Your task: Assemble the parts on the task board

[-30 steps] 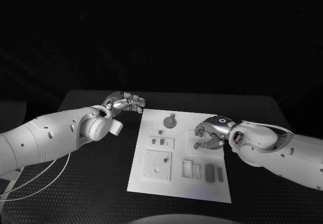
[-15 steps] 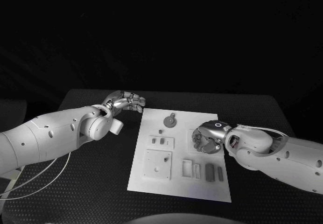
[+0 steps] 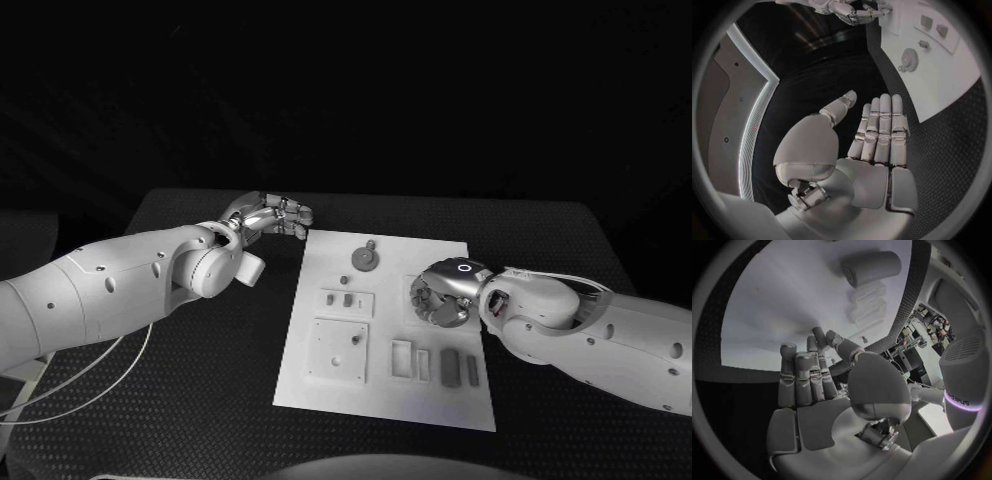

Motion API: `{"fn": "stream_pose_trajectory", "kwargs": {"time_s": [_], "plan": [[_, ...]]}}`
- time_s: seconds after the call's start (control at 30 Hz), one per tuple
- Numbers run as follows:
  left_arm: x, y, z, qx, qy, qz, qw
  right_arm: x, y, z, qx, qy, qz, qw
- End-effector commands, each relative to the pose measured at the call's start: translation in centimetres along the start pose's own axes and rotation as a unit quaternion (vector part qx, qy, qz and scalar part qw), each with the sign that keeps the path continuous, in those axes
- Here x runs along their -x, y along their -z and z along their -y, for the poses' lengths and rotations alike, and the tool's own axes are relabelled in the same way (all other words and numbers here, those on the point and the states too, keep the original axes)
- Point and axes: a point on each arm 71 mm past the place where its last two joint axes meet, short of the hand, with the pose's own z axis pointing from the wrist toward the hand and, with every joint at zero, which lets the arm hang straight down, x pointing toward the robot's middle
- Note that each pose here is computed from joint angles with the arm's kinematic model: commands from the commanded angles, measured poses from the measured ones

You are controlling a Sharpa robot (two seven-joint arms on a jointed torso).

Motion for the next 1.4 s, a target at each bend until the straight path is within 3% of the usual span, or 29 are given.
{"fn": "stream_pose_trajectory", "kwargs": {"time_s": [0.03,0.63,0.9,1.07,1.4], "plan": [[-0.21,-0.05,0.19,-0.006,0.005,-0.008,1.000,-0.1,-0.1,-0.3,0.005,0.014,0.006,1.000],[-0.18,-0.08,0.17,-0.006,0.004,-0.007,1.000,0.3,0.4,-0.6,0.007,0.015,0.034,0.999],[-0.14,-0.17,0.15,-0.006,0.004,-0.006,1.000,2.6,0.6,-1.2,0.017,0.006,0.063,0.998],[-0.26,-0.23,0.17,-0.006,0.004,-0.007,1.000,4.1,0.7,-2.5,0.038,-0.008,0.081,0.996],[-0.23,-0.26,0.17,-0.006,0.004,-0.006,1.000,4.3,-0.5,-7.3,0.105,-0.051,0.083,0.990]]}}
